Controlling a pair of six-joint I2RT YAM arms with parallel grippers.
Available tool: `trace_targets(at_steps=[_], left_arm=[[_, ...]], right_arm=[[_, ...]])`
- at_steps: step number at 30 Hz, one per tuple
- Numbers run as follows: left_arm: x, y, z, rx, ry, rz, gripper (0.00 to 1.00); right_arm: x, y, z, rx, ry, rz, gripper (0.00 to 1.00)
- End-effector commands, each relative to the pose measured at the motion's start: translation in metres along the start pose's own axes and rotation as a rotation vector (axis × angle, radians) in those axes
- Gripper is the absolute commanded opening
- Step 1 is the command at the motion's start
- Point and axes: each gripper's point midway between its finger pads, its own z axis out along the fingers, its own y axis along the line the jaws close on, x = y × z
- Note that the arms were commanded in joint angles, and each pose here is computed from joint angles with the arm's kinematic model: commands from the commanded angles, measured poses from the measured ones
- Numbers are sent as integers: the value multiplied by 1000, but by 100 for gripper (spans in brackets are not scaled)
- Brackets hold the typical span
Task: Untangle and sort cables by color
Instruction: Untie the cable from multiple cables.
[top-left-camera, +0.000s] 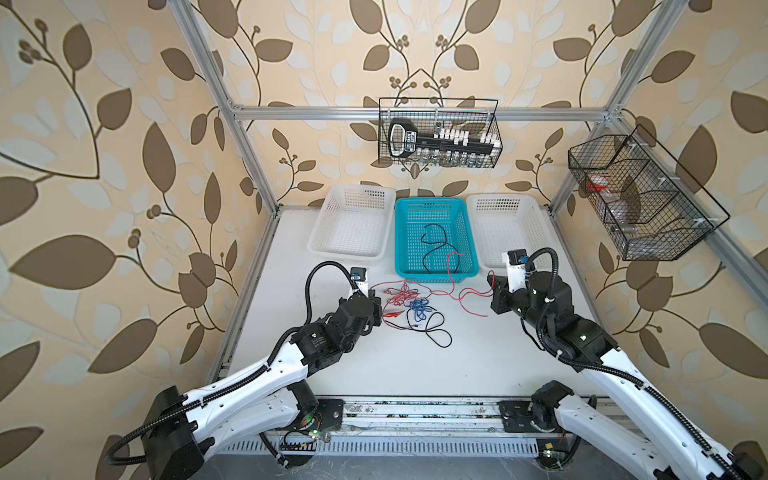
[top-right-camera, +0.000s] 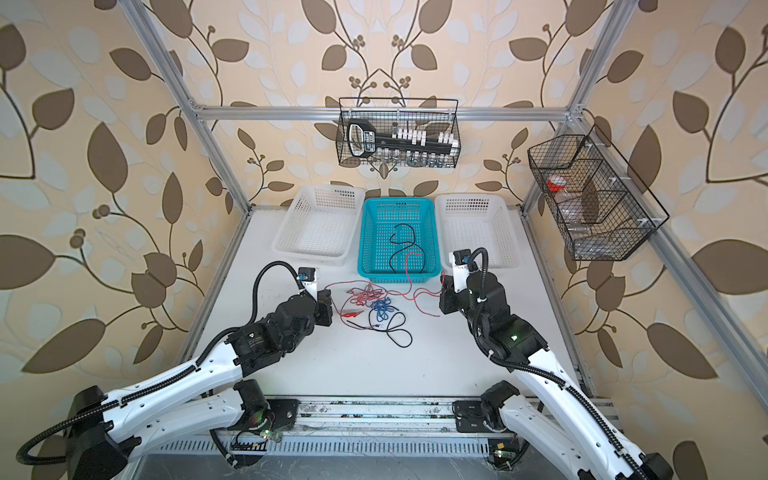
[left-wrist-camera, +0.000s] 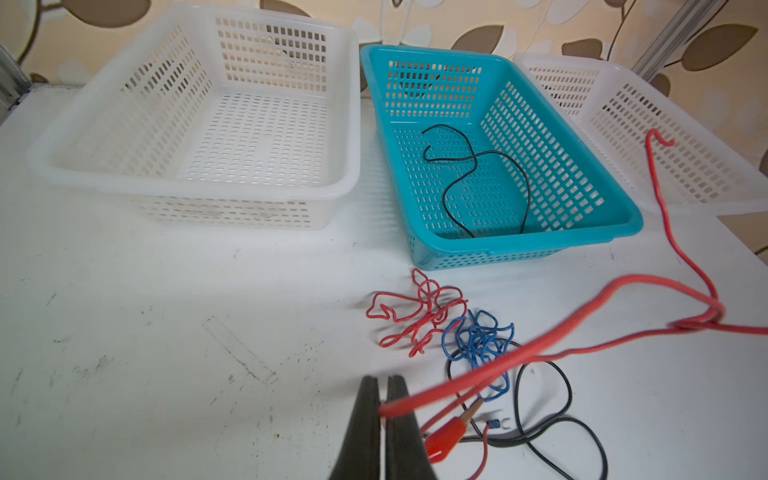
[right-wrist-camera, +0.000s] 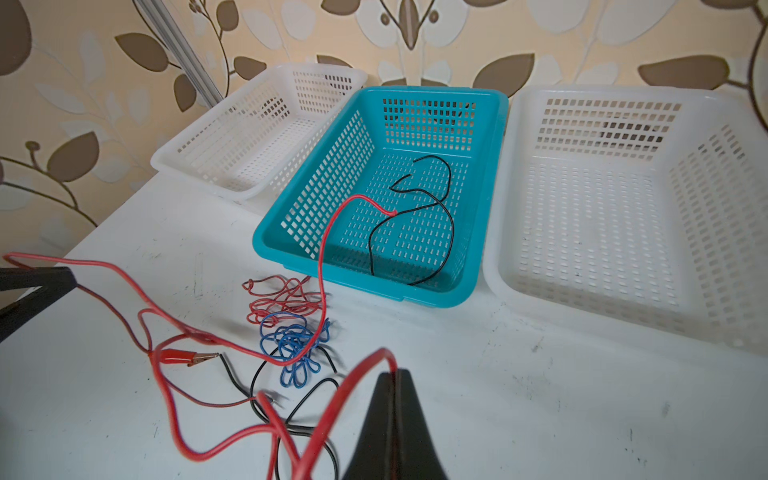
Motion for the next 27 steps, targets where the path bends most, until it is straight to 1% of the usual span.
trace_targets(at_steps=[1,7,10,14,17,19,24,27], left_arm=[[-40,11,-15,-63,-74,-73,0],[-79,6,-33,-45,-116,-98,0],[-90,5,-39,-45,-125,-101,0],[-93,11,-42,-73,-129,-98,0],[-92,15,-43,-90,-133,-101,0],[-90,13,-42,-76,-133,-107,0],[-85,-1,-34,-9,-118,-116,0],[-89,-6,-33,6,-117,-118,0]], right_arm=[[-5,-12,-2,59,-5,18,0],[10,-28,5,118,15,53,0],[20,-38,9,156,31,71,0],[28,-51,10,196,38,97,0],[27,-54,8,210,27,103,0],[24,-50,7,191,16,109,0],[14,-32,10,90,-10,121,0],[13,-27,12,85,-4,102,0]])
